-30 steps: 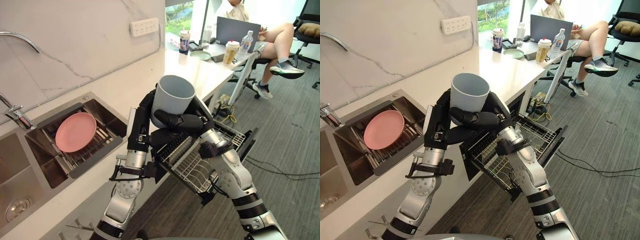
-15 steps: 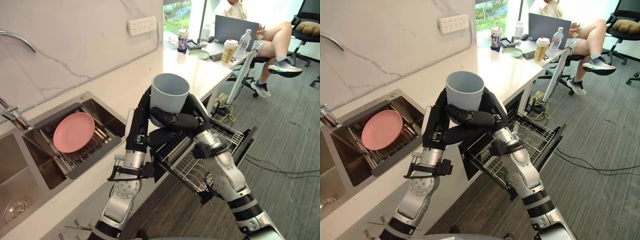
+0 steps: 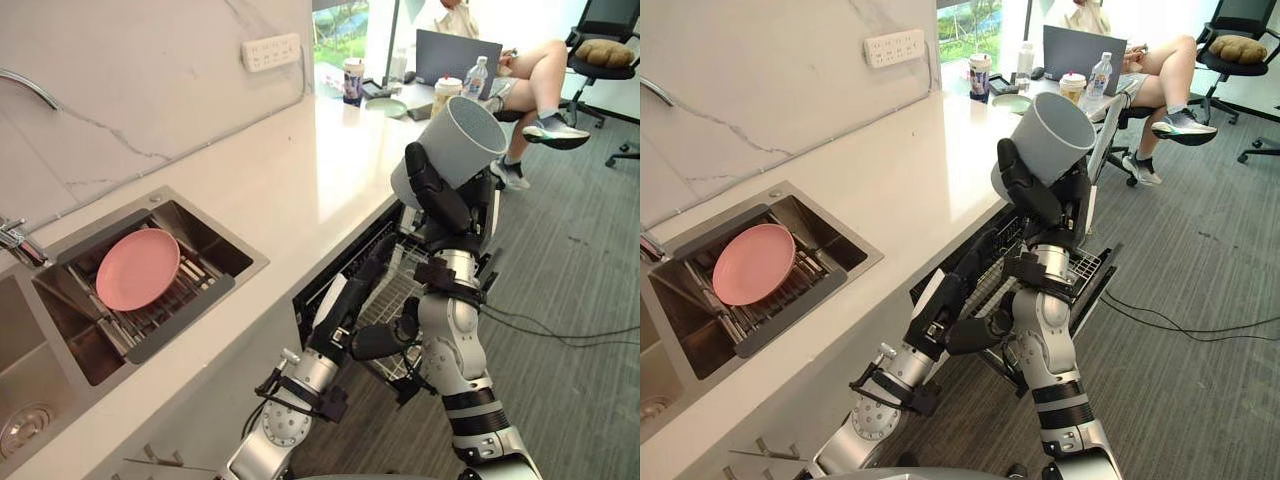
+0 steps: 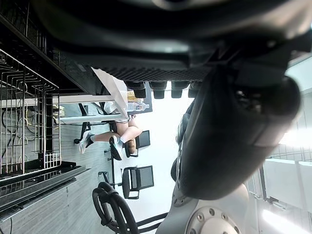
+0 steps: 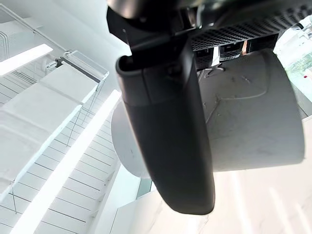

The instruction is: Walk over to the sink, pick up the cup, carry it to the dishwasher, place the cup inside the dishwasher, then close the dishwasher door

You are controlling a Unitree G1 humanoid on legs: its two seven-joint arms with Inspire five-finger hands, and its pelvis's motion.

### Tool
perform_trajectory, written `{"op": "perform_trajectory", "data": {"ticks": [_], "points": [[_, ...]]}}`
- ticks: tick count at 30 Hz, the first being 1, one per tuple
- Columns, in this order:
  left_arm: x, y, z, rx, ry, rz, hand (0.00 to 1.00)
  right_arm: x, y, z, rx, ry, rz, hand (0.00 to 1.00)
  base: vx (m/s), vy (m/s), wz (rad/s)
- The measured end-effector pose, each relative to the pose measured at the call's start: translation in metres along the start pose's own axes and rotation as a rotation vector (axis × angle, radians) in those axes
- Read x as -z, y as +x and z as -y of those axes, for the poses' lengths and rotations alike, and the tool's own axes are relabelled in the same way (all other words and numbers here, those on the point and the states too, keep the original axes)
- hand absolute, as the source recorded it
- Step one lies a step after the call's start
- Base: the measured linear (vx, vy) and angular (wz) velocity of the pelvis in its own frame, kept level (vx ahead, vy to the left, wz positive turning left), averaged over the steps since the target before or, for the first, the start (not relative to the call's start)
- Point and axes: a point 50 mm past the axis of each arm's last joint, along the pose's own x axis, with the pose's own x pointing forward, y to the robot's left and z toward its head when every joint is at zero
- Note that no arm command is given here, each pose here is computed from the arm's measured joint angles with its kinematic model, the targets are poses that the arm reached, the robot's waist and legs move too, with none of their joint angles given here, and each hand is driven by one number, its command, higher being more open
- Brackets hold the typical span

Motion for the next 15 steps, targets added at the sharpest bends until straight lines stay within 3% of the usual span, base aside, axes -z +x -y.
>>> {"op": "perform_trajectory", "data": {"ticks": [10,15], "points": [[0.0,0.001,-0.004,-0.002,-0.017,-0.004,1.0,-0.003,-0.003,0.011,0.114,-0.089,0.047,0.0,0.0,0.006,0.02],[0.025,-0.011,0.0,0.034,-0.164,-0.184,1.0,-0.015,-0.014,0.065,0.304,-0.222,0.051,0.0,0.0,0.0,0.0]]}}
